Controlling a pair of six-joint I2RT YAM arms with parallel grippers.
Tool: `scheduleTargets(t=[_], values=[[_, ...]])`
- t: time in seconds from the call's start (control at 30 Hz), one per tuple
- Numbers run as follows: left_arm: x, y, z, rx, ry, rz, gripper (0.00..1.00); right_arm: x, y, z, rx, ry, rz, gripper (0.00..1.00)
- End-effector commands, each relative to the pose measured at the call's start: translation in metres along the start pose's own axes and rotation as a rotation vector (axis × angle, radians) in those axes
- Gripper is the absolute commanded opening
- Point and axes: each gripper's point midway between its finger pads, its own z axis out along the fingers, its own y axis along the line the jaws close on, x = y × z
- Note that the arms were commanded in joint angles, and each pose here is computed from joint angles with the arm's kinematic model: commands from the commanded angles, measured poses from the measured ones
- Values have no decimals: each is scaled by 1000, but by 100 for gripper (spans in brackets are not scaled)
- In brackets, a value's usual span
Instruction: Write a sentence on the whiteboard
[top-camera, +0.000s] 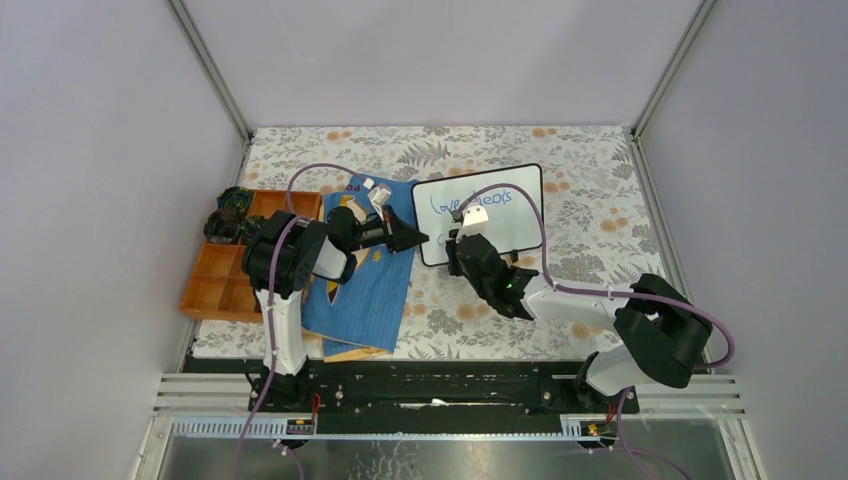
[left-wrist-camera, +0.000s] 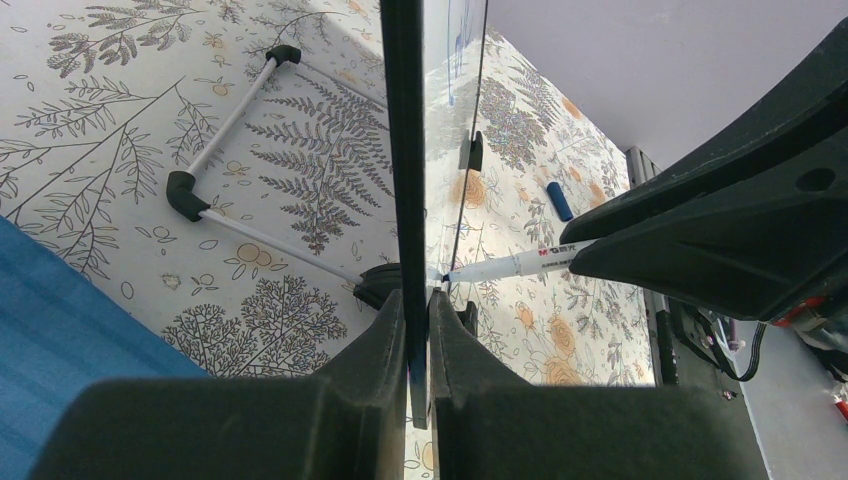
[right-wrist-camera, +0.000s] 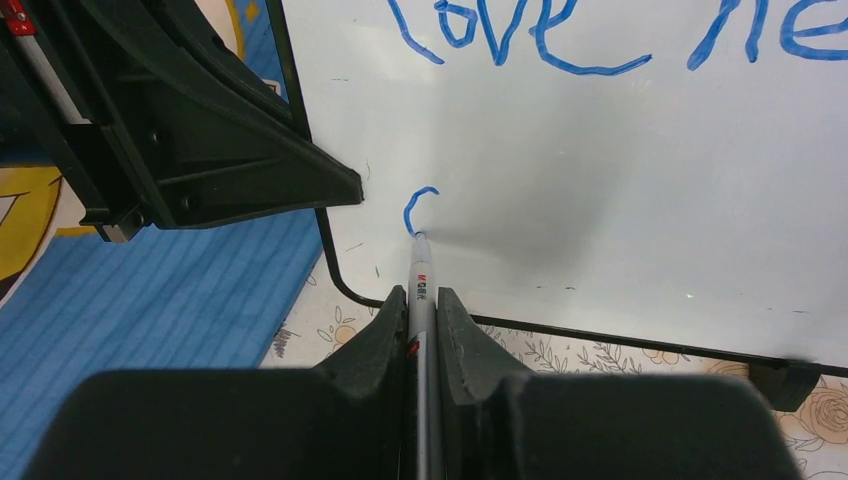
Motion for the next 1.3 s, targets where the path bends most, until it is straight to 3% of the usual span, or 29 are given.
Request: scheduleTargets(t=[0.0, 0.73, 1.27], values=[[39, 30, -8, -126, 82, -73, 0, -38, -17, 2, 77, -91, 32, 0], [40, 29, -8, -125, 85, -73, 0, -58, -21, 5, 82, -125, 35, 0], [40, 29, -8, -126, 86, -75, 0, -23, -25, 0, 62, -42, 33, 0]])
